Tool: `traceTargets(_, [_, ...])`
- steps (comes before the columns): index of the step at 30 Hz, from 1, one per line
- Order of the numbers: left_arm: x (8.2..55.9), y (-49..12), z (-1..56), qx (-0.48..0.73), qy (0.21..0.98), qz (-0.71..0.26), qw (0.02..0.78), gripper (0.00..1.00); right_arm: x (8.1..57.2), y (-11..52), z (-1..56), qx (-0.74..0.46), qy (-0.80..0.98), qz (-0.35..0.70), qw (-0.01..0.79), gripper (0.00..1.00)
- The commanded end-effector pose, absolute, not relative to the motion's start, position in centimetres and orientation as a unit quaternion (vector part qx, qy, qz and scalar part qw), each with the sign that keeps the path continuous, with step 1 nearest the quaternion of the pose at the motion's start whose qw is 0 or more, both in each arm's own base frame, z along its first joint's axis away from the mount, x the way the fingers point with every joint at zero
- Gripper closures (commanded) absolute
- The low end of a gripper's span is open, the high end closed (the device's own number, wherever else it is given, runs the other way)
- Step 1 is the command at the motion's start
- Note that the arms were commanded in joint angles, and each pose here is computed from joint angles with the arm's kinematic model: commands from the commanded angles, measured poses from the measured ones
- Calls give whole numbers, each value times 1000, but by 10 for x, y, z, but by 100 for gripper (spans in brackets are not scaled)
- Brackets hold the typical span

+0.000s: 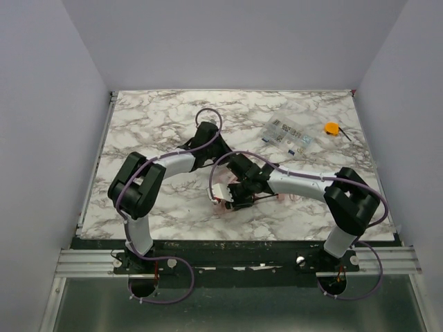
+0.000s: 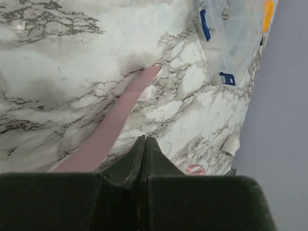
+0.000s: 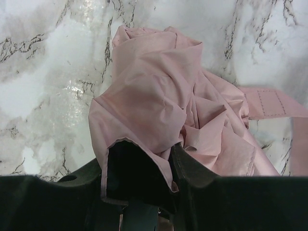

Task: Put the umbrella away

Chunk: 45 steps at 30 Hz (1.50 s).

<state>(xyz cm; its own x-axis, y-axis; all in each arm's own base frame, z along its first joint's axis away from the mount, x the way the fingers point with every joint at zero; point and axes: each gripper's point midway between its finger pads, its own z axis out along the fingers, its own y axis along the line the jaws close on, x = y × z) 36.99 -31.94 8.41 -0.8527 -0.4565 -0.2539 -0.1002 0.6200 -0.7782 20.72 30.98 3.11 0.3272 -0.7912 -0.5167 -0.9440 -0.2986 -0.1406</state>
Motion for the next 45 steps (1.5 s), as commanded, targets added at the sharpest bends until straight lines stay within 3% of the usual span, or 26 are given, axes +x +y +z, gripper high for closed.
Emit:
traceTargets(1, [382,-311,81,-153,883,-371,242,100,192,261,-22,-789,588,140,115,96])
traceTargets(4, [386,-304,99,-116,881,-368,274,100,189,247,-26,-778,602,150,98,96])
traceTargets(6, [386,-294,112,-99,879,-360,296,82,189,241,-25,-772,609,156,93,96])
traceTargets(8, [384,-279,126,-92,875,-350,322,57,187,238,-25,-766,615,166,84,96])
traceTargets(10, [378,-266,133,-92,869,-349,338,46,183,236,-25,-762,618,177,73,96])
traceTargets(17, [332,-244,99,-108,864,-388,302,40,177,229,-29,-757,624,187,54,95])
traceTargets(23, [315,-243,53,-66,917,-313,238,40,174,228,-31,-754,627,189,47,95])
traceTargets(29, [323,-244,43,-13,947,-223,229,41,174,228,-33,-754,628,190,45,95])
traceTargets(31, [322,-247,36,5,954,-212,210,46,174,228,-33,-754,628,190,45,95])
traceTargets(32, [322,-249,32,11,958,-207,200,55,174,227,-33,-754,627,190,46,95])
traceTargets(37, [316,-247,13,45,972,-157,170,60,174,227,-33,-755,626,187,48,95])
traceTargets(42, [318,-242,11,70,975,-120,174,98,176,227,-32,-756,626,186,51,95])
traceTargets(45, [324,-251,20,85,969,-135,187,100,176,228,-32,-756,626,185,53,95])
